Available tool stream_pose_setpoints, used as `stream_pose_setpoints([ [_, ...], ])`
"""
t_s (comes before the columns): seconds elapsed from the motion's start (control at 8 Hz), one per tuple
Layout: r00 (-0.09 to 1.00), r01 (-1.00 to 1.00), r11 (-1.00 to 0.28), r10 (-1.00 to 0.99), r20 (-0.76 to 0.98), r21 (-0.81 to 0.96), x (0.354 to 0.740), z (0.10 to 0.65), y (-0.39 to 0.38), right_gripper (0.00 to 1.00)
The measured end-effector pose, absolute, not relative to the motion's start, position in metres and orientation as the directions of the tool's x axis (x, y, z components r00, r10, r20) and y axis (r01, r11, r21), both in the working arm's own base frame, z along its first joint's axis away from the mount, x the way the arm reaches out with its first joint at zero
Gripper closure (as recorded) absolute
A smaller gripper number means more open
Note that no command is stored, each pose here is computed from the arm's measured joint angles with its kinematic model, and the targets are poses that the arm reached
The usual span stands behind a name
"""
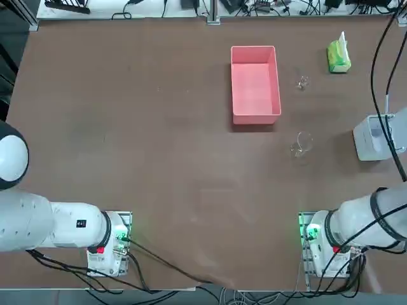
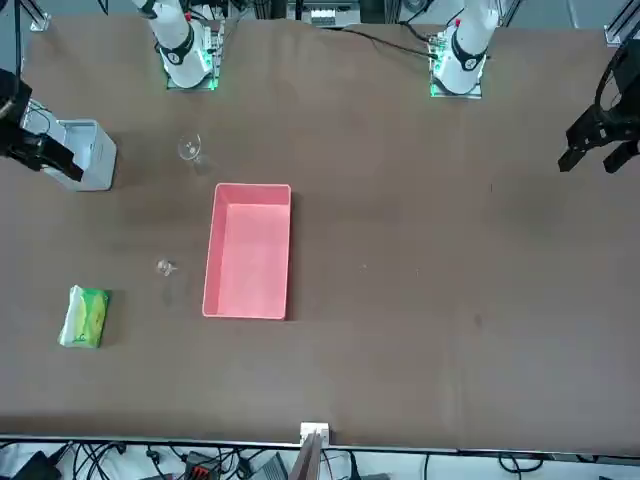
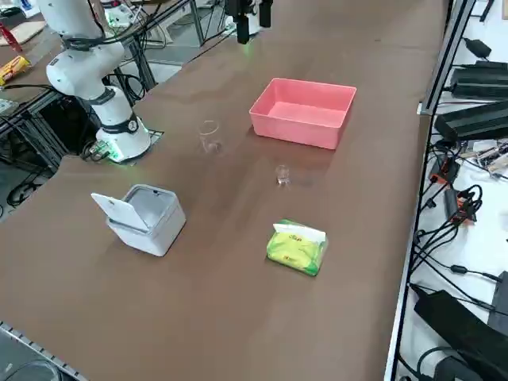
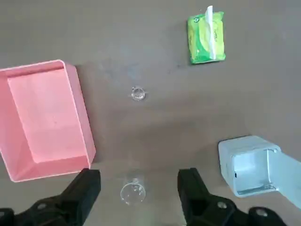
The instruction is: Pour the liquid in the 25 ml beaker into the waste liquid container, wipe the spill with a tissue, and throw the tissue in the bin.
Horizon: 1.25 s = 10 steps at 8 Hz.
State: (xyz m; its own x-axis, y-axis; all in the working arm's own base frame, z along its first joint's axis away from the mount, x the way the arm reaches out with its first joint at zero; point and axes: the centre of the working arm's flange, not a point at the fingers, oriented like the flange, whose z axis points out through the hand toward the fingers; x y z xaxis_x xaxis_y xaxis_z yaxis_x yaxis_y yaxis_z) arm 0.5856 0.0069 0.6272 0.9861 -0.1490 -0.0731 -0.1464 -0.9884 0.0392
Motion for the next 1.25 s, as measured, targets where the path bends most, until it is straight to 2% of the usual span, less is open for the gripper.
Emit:
stream_pose_setpoints([
  [0.25,0.987,0.004,-1.000,0.000,-0.160,0.026,0.601,0.582,0.006,0.00],
  [0.62,0.972,0.090,-0.996,0.088,-0.217,-0.004,0.629,0.502,-0.014,0.00],
  [0.88,0.970,0.207,-0.978,0.207,-0.127,-0.012,0.639,0.460,-0.021,0.00],
  [1.25,0.904,0.425,-0.905,0.426,0.028,0.034,0.616,0.406,-0.020,0.00],
])
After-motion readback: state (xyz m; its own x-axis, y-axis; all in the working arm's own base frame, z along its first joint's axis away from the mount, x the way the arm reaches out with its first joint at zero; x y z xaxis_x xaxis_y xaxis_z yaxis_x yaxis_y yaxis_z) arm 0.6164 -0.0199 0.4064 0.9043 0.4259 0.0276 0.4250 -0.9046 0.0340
